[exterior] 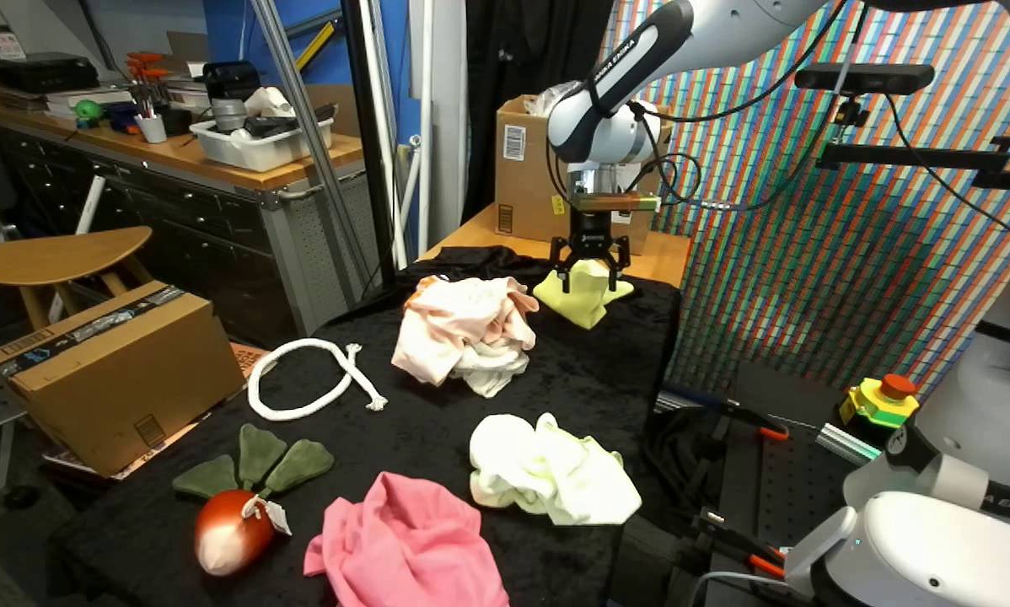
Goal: Pile the t-shirts, towels, rope and radish together
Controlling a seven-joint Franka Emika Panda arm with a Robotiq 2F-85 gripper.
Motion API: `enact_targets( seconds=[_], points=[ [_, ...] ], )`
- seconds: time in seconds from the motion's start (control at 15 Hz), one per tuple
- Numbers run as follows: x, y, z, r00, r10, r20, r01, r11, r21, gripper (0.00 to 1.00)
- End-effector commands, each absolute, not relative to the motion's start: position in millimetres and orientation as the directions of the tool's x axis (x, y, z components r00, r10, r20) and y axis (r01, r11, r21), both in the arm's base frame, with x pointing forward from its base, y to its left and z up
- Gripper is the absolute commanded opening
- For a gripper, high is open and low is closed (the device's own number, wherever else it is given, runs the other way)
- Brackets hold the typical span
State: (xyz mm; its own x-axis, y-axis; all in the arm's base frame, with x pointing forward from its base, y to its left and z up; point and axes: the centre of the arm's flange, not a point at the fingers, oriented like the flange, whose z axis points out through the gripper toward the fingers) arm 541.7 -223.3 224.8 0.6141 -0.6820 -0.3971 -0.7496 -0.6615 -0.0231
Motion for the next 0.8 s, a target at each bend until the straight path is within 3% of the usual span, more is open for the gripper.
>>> enact_targets(
  seconds=[0.0, 0.73],
  points=[
    [537.4, -232.2, 218.2, 0.575, -0.709, -0.409, -0.777, -0.63, 0.0, 1.0],
    [553.8, -269.3, 214.2, 0.518, -0.809, -0.278, -0.845, -0.534, -0.02, 1.0]
  ],
)
